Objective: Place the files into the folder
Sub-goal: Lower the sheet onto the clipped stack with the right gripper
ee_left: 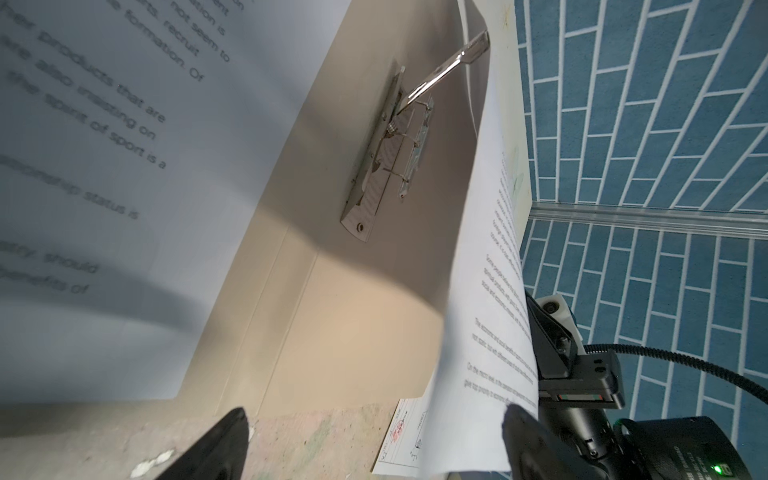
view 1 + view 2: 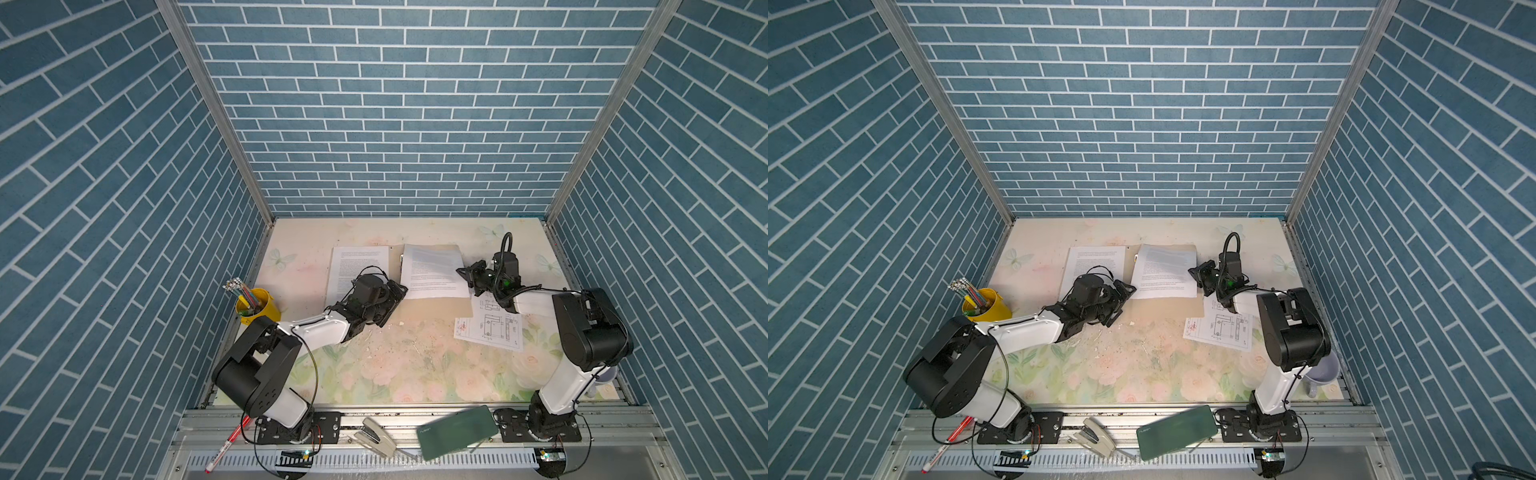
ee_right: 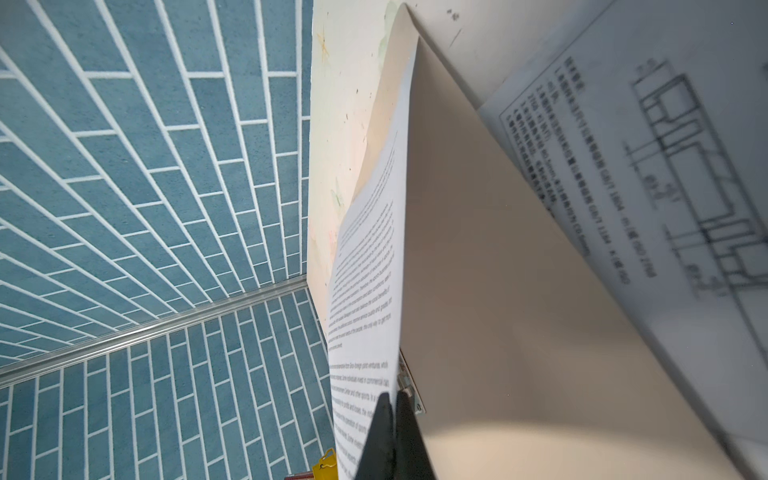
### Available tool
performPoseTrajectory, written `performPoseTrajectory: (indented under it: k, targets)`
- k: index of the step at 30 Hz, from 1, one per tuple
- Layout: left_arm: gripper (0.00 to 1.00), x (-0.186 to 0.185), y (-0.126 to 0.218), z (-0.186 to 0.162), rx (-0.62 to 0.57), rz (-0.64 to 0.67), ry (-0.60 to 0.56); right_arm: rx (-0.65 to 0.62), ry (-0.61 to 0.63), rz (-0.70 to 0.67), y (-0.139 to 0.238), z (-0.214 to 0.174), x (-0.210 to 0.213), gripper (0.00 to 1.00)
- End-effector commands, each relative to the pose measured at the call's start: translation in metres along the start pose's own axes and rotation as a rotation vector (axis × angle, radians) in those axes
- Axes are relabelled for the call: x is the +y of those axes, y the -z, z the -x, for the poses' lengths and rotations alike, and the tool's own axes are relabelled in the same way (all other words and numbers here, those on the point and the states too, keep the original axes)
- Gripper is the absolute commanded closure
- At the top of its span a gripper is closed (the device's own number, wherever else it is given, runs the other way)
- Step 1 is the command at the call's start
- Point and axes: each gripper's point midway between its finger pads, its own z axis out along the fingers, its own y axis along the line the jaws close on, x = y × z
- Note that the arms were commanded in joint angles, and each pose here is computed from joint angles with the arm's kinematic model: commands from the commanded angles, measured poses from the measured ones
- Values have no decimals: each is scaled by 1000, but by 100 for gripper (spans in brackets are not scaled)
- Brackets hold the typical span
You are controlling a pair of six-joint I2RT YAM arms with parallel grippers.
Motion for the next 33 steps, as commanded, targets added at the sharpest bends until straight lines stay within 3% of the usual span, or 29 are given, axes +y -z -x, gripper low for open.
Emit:
performPoseTrajectory:
  k: [1, 12, 33]
  targets:
    - [4, -13, -3, 1, -11, -29, -13, -13, 53, 26, 9, 1, 2, 100]
    - [4, -12, -6, -3, -9, -31, -4, -8, 28, -3, 11, 0, -23, 100]
    - [5, -10, -8, -5, -10, -28, -6, -15, 35, 65, -11, 11, -8, 100]
